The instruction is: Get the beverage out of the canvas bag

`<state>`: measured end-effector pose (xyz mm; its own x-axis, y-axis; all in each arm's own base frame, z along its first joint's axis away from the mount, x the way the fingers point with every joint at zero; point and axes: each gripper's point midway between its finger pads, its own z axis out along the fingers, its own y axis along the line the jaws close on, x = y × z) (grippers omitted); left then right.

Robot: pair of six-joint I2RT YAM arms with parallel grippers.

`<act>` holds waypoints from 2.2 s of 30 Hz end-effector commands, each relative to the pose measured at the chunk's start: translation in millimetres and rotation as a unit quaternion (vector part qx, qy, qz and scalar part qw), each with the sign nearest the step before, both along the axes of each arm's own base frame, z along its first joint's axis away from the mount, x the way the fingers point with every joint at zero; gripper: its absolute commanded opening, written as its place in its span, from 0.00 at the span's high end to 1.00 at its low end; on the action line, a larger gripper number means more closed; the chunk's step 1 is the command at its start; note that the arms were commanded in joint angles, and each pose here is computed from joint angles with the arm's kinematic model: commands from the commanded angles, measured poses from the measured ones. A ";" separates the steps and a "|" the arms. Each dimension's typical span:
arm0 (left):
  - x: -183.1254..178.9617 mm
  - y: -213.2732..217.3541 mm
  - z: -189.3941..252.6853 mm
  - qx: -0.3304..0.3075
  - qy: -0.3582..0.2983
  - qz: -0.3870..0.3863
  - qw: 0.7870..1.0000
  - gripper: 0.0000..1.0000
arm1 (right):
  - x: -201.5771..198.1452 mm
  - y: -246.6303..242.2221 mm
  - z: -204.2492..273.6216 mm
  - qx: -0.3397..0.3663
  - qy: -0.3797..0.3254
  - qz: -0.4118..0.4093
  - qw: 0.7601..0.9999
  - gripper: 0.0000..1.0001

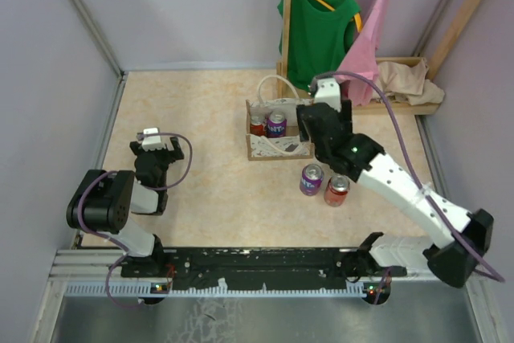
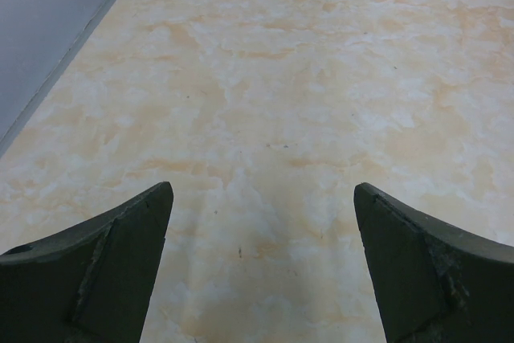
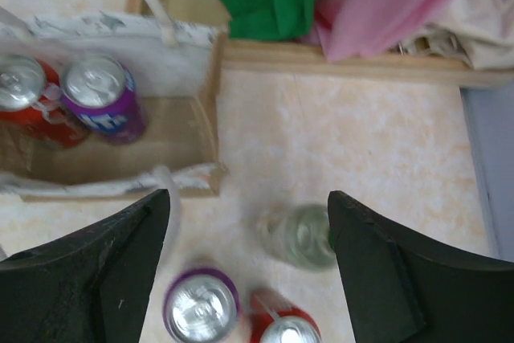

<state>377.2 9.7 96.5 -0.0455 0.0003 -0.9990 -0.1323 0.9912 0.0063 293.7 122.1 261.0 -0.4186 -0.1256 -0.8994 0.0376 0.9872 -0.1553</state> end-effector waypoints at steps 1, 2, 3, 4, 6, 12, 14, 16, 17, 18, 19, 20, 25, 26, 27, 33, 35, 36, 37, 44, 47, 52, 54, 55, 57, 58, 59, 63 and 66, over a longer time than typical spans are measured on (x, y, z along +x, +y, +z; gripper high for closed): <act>-0.9 0.5 0.3 0.002 -0.003 0.001 1.000 0.00 | 50.3 42.6 62.5 -0.001 -0.083 0.046 0.995 0.22; -0.9 0.3 0.4 0.002 -0.003 0.001 1.000 0.00 | 59.0 52.5 67.4 0.000 -0.088 0.059 0.994 0.22; -0.7 0.2 0.3 0.002 -0.003 0.001 1.000 0.00 | 67.8 61.4 72.5 0.002 -0.093 0.069 0.993 0.23; -0.9 0.6 0.3 0.002 -0.003 0.001 1.000 0.00 | 76.0 69.7 76.5 0.004 -0.097 0.080 0.992 0.24; -1.0 0.3 0.0 0.002 -0.002 0.001 1.000 0.00 | 92.4 82.8 76.3 0.008 -0.094 0.097 0.991 0.27; -1.0 0.4 -0.2 0.003 -0.002 0.001 1.000 0.00 | 132.7 108.6 27.5 0.054 -0.016 0.145 0.988 0.30; -1.0 0.4 0.1 0.002 -0.003 0.001 1.000 0.00 | 138.0 111.9 8.8 0.066 0.009 0.154 0.986 0.31; -0.9 0.4 0.0 0.002 -0.003 0.001 1.000 0.00 | 142.6 115.2 -14.5 0.066 0.037 0.159 0.984 0.32; -1.0 0.6 0.0 0.002 -0.003 0.001 1.000 0.00 | 144.1 116.6 -21.9 0.065 0.045 0.161 0.984 0.32; -1.0 0.6 0.1 0.002 -0.003 0.001 1.000 0.00 | 144.8 118.1 -28.1 0.064 0.052 0.163 0.983 0.32; -1.0 0.5 -0.1 0.002 -0.002 0.001 1.000 0.00 | 145.5 119.9 -32.9 0.065 0.058 0.166 0.982 0.32; -1.0 0.6 -0.1 0.002 -0.002 0.001 1.000 0.00 | 146.0 122.0 -37.1 0.065 0.063 0.169 0.981 0.31; -1.0 0.6 0.1 0.002 -0.003 0.002 1.000 0.00 | 147.8 131.6 -54.6 0.072 0.081 0.181 0.977 0.23; -0.7 0.3 0.3 0.002 -0.003 0.001 1.000 0.00 | 147.4 133.0 -58.6 0.073 0.087 0.182 0.977 0.23; -1.0 0.7 0.2 0.003 -0.003 0.001 1.000 0.00 | 147.5 134.0 -62.1 0.074 0.091 0.183 0.976 0.23; -0.6 0.3 0.5 0.002 -0.003 0.001 1.000 0.00 | 145.7 137.1 -84.5 0.077 0.115 0.183 0.973 0.25; -0.8 0.2 0.2 0.002 -0.003 0.001 1.000 0.00 | 145.6 136.1 -90.4 0.074 0.119 0.181 0.973 0.25; -1.0 0.6 0.0 0.002 -0.003 0.001 1.000 0.00 | 145.7 135.3 -93.5 0.071 0.122 0.179 0.974 0.25; -0.7 0.4 0.5 0.002 -0.003 0.001 1.000 0.00 | 145.7 134.7 -95.4 0.070 0.122 0.177 0.974 0.25; -1.0 0.4 0.2 0.002 -0.003 0.001 1.000 0.00 | 146.2 131.4 -108.8 0.060 0.132 0.169 0.975 0.27; -0.8 0.7 0.3 0.002 -0.003 0.001 1.000 0.00 | 145.3 131.0 -117.7 0.057 0.141 0.169 0.974 0.28; -1.0 0.8 0.2 0.002 -0.003 0.002 1.000 0.00 | 144.7 132.0 -127.7 0.055 0.151 0.171 0.972 0.30; -1.0 0.5 -0.3 0.002 -0.002 0.001 1.000 0.00 | 144.1 132.7 -131.2 0.053 0.155 0.172 0.971 0.30; -0.8 0.5 0.3 0.002 -0.003 0.001 1.000 0.00 | 144.3 132.6 -132.8 0.053 0.156 0.172 0.971 0.31; -1.0 0.3 -0.2 0.002 -0.002 0.001 1.000 0.00 | 144.2 132.6 -136.6 0.051 0.160 0.171 0.971 0.31; -1.0 0.6 0.1 0.002 -0.003 0.001 1.000 0.00 | 144.6 132.9 -138.6 0.049 0.161 0.171 0.971 0.31; -0.9 0.6 0.4 0.002 -0.003 0.001 1.000 0.00 | 144.9 132.6 -140.9 0.048 0.163 0.171 0.971 0.31; -1.0 0.8 0.0 0.002 -0.002 0.002 1.000 0.00 | 145.8 133.1 -149.1 0.043 0.172 0.171 0.969 0.36; -0.7 0.6 0.5 0.002 -0.003 0.001 1.000 0.00 | 145.7 131.4 -155.3 0.037 0.177 0.168 0.969 0.38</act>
<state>377.2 9.7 96.5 -0.0455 0.0003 -0.9990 -0.1323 0.9912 0.0063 436.6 253.4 124.6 -0.6350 -0.2263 -0.7386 -0.3286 0.9444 -0.0068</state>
